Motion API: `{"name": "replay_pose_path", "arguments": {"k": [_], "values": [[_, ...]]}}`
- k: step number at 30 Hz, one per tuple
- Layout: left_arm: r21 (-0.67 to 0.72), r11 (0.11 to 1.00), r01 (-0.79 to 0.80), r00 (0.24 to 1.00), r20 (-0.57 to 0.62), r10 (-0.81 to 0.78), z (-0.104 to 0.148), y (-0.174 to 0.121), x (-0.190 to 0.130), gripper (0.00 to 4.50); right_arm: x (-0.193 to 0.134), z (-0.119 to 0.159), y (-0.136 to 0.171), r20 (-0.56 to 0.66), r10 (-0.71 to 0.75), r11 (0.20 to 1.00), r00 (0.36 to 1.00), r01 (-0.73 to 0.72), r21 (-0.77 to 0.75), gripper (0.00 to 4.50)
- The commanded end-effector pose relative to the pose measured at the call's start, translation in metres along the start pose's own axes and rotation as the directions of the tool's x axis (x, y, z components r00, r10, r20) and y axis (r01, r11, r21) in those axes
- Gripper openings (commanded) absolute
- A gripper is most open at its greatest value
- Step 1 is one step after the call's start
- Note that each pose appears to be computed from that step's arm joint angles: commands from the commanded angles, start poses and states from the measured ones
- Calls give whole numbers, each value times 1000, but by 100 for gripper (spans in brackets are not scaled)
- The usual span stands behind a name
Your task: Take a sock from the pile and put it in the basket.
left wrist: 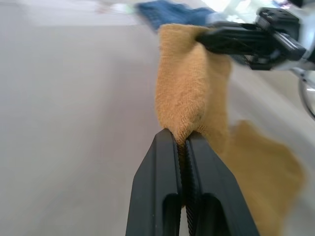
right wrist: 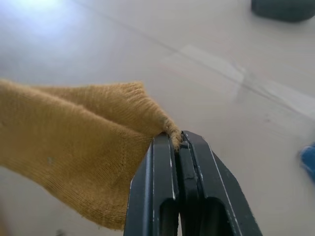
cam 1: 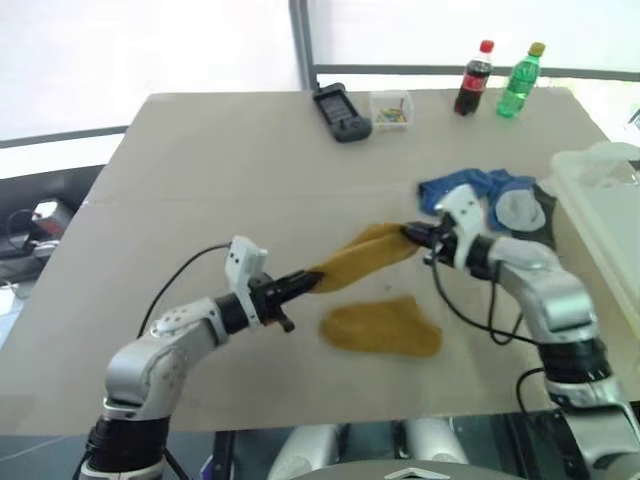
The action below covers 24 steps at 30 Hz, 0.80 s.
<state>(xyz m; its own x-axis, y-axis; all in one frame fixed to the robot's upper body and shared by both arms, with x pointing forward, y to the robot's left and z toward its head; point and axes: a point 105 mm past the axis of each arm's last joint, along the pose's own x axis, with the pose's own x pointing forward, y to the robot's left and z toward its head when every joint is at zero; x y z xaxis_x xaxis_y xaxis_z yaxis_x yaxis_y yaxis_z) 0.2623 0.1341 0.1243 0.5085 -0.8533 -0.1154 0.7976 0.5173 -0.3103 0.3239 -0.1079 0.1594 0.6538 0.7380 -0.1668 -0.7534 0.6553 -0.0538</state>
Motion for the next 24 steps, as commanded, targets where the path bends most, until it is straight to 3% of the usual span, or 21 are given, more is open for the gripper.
{"name": "replay_pose_path", "arguments": {"k": [1,6,15,24], "values": [[5,990,140,990,-18,-140,12,-17,-3,3,-24,17,18,44,14,999,999,-16,50,2],[-22,977,212,971,-112,-213,9,-18,-2,3,-45,2,48,7,-21,991,1000,20,129,2],[7,967,253,945,-214,-246,1,-3,6,3,-58,-24,70,-40,-156,968,987,161,193,2],[43,945,323,892,-348,-289,-10,3,1,3,-69,-39,92,-74,-156,958,985,169,230,2]]}}
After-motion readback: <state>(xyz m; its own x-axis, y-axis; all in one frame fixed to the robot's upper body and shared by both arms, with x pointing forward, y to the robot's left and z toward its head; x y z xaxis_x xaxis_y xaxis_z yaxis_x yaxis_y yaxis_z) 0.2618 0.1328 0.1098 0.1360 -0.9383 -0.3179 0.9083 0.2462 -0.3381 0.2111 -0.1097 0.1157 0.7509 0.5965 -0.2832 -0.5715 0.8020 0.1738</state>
